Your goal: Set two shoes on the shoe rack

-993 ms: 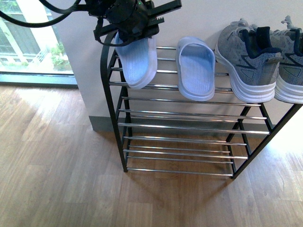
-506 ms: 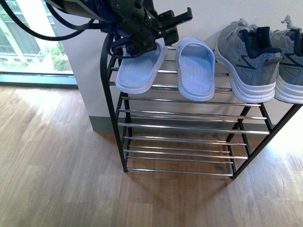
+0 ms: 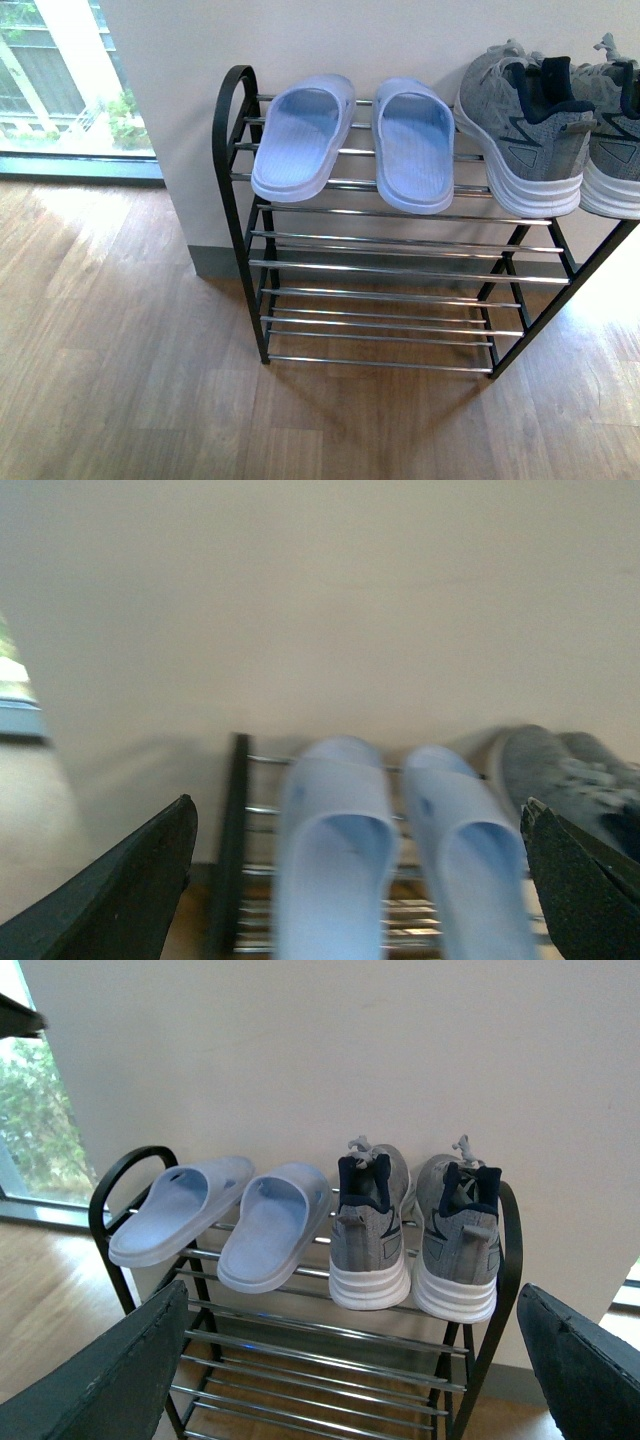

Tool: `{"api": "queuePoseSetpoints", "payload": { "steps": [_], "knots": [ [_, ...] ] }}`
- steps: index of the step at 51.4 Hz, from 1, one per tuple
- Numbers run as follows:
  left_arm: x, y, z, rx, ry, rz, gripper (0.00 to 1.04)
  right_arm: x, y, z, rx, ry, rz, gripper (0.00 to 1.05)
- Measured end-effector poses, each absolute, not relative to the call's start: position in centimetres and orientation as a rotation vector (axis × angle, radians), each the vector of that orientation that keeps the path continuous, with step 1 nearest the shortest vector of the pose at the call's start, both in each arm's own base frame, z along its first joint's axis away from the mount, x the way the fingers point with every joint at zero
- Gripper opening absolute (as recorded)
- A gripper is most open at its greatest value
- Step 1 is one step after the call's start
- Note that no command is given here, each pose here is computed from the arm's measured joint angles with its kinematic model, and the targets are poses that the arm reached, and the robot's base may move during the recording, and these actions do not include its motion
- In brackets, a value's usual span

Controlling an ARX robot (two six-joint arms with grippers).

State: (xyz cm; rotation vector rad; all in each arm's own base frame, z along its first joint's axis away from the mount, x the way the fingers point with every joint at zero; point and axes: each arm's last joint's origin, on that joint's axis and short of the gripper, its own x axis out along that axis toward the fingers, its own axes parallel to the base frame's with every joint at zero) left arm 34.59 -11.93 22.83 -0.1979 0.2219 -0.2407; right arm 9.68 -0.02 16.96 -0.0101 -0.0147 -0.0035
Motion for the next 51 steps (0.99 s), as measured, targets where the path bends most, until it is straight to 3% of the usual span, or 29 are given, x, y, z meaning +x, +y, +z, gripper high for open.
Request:
{"api": "queuePoseSetpoints", "payload": {
  "steps": [6, 9, 14, 23, 33, 38, 51],
  "knots": [
    [31.2, -8.7, 22.5, -0.058, 0.135, -0.083, 0.95, 9.7, 0.0, 17.0, -0.01, -0.015, -0.004, 0.95],
    [29.4, -7.3, 22.2, -0.049, 0.058, -0.02, 0.86, 9.7, 0.0, 17.0, -0.01, -0.015, -0.004, 0.95],
    [26.9, -5.5, 21.6, -0.038, -0.014, 0.003, 0.7, 9.7, 0.0, 17.0, -0.01, -0.015, -0.004, 0.95],
    [23.1, -3.6, 19.4, -0.013, 0.014, -0.011, 0.34, 9.7, 0.0, 17.0, -0.01, -0.015, -0.004, 0.95],
    [20.5, -2.3, 18.7, -0.012, 0.004, -0.002, 0.02, 9.7, 0.0, 17.0, -0.01, -0.015, -0.004, 0.95],
    [19.2, -1.8, 18.2, -0.01, 0.007, -0.007, 0.01, 9.7, 0.0, 17.0, -0.009, -0.015, -0.003, 0.93],
    [17.1, -0.9, 17.6, -0.01, 0.011, -0.025, 0.01, 9.7, 0.0, 17.0, -0.009, -0.015, -0.003, 0.55]
  ]
}}
